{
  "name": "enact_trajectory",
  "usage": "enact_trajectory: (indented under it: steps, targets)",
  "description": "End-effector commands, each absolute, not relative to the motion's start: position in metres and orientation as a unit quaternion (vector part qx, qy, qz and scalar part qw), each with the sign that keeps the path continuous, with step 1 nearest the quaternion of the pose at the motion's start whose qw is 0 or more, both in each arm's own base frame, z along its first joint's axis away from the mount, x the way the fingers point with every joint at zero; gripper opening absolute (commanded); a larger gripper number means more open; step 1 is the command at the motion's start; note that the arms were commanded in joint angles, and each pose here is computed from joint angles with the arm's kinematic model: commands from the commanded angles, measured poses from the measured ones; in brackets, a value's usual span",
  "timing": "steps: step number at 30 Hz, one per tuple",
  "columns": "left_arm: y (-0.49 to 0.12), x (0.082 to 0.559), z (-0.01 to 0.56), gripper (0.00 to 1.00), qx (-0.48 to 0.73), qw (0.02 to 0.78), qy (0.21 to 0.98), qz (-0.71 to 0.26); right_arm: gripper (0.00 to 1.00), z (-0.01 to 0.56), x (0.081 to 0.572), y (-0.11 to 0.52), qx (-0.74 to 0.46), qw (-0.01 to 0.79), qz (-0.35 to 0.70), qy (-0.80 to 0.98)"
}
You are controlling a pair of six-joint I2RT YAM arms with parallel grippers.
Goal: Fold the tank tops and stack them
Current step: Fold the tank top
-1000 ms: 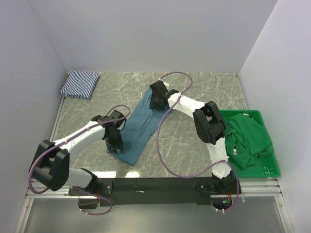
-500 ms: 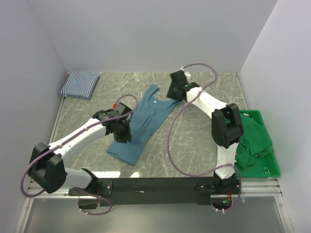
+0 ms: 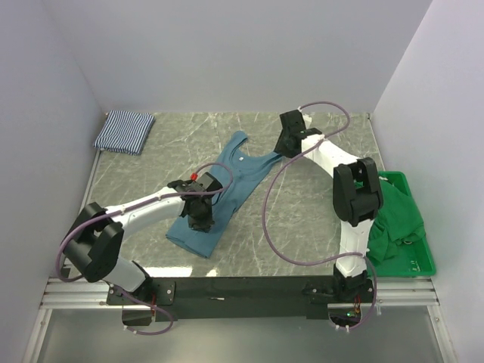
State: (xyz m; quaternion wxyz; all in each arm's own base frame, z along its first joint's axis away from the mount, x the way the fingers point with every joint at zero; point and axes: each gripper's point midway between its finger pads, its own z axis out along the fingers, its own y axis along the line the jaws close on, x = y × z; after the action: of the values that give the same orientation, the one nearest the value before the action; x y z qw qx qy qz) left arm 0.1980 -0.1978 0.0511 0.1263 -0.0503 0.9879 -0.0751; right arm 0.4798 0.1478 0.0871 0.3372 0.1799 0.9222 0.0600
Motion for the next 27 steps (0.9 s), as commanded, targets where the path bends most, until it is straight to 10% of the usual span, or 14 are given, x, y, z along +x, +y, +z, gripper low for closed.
enact_trajectory:
  steps: [1, 27]
  targets:
    - [-0.192, 0.199, 0.04, 0.11, -0.066, 0.13, 0.988, -0.058, 0.47, 0.083, 0.494, 0.147, 0.172, 0.345, 0.061, 0.921]
    - [-0.173, 0.175, 0.01, 0.01, -0.062, 0.083, 0.994, -0.018, 0.2, 0.056, 0.525, 0.142, 0.179, 0.344, 0.024, 0.922]
